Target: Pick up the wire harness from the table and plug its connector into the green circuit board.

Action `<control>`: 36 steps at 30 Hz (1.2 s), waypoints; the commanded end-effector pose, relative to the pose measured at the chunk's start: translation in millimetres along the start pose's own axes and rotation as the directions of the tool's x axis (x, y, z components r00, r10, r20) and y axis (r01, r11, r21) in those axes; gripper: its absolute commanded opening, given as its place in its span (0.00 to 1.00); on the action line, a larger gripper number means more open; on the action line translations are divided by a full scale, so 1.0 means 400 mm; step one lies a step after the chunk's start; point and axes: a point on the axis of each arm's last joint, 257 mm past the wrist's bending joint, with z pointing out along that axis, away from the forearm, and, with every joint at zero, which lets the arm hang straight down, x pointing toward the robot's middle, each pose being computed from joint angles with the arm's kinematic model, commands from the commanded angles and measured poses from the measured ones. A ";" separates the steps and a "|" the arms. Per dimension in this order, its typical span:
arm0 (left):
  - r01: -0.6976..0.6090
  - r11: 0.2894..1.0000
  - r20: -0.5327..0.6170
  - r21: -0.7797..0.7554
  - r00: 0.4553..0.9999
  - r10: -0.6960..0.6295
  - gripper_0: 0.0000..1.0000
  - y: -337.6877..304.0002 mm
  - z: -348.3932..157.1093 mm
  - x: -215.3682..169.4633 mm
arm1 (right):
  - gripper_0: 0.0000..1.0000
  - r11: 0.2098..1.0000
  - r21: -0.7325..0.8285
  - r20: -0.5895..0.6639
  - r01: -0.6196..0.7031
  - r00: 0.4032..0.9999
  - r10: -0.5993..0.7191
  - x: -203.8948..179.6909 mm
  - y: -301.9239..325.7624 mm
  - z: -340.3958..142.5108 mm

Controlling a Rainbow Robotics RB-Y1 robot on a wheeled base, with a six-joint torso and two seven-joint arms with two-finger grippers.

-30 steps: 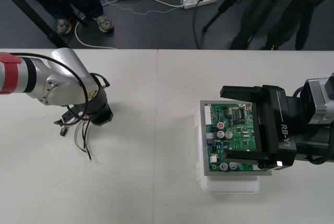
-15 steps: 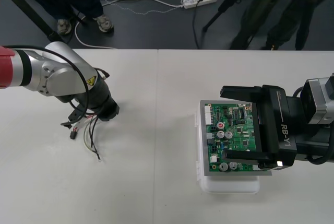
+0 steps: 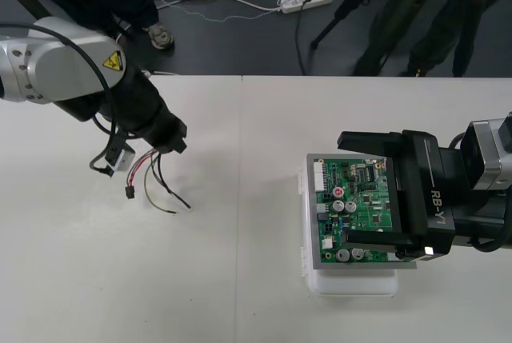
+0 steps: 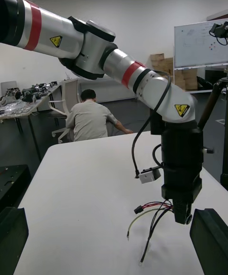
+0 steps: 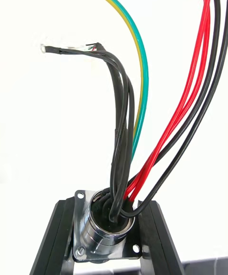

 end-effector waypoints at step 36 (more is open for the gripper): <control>0.799 0.337 0.335 -0.497 0.535 -0.775 0.00 0.196 -0.298 -0.021 | 1.00 0.999 0.017 0.013 -0.045 0.999 0.044 -0.011 -0.002 -0.009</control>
